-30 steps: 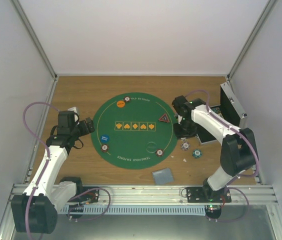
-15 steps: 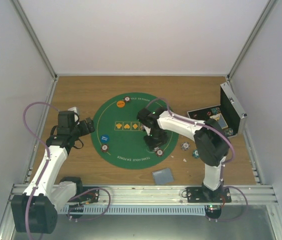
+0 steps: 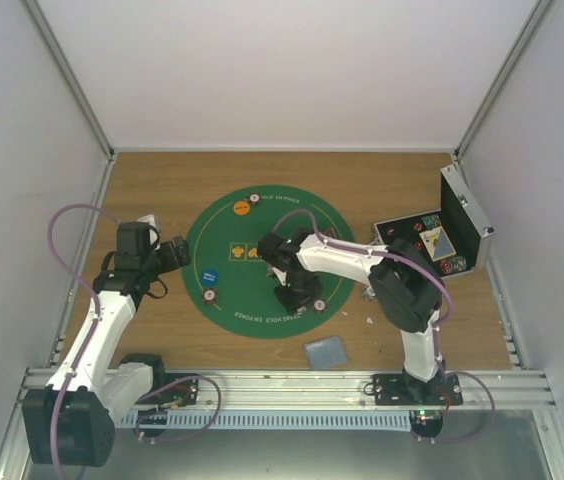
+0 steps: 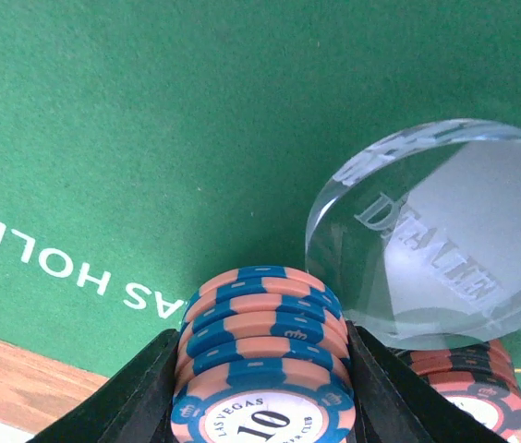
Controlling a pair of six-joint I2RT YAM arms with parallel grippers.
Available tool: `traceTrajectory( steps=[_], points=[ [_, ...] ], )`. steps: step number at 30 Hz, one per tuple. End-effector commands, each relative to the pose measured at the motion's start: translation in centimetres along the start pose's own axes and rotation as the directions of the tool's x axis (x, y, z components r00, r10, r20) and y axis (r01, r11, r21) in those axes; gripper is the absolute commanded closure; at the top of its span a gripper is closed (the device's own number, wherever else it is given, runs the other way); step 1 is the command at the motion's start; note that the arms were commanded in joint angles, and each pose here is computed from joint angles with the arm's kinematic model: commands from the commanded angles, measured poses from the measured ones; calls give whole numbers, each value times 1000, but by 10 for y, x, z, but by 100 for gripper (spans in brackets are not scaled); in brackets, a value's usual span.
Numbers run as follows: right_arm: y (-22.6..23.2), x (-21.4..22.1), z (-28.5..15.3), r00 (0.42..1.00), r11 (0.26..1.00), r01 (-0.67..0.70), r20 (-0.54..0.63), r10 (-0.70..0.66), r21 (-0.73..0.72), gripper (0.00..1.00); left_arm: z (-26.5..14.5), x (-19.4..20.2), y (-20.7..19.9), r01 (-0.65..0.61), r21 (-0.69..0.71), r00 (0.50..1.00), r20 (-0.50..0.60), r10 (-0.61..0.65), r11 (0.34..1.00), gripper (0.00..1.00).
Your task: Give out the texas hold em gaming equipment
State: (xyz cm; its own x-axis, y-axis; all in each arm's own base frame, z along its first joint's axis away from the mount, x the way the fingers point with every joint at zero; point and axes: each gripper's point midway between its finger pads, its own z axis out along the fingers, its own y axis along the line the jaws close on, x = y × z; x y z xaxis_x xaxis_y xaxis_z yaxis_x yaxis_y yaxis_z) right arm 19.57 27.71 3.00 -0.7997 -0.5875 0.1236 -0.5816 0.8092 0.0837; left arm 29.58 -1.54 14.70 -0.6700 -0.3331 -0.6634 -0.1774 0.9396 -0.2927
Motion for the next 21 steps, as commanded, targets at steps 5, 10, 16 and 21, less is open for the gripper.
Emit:
traceTrajectory(
  steps=[5,10,16,21],
  points=[
    [-2,25,11,998,1000,-26,-63,27,11,65,4,-1,-6,-17,22,1000,12,17,1000,7],
    [-4,33,12,997,999,-29,-70,29,14,65,5,-1,-5,-16,21,1000,12,16,1000,7],
    [-4,26,11,998,999,-27,-56,28,16,65,5,0,-6,-19,24,1000,8,19,1000,7],
    [0,16,5,999,1000,-19,-32,19,6,65,6,1,-7,-20,25,1000,6,20,999,7]
  ],
)
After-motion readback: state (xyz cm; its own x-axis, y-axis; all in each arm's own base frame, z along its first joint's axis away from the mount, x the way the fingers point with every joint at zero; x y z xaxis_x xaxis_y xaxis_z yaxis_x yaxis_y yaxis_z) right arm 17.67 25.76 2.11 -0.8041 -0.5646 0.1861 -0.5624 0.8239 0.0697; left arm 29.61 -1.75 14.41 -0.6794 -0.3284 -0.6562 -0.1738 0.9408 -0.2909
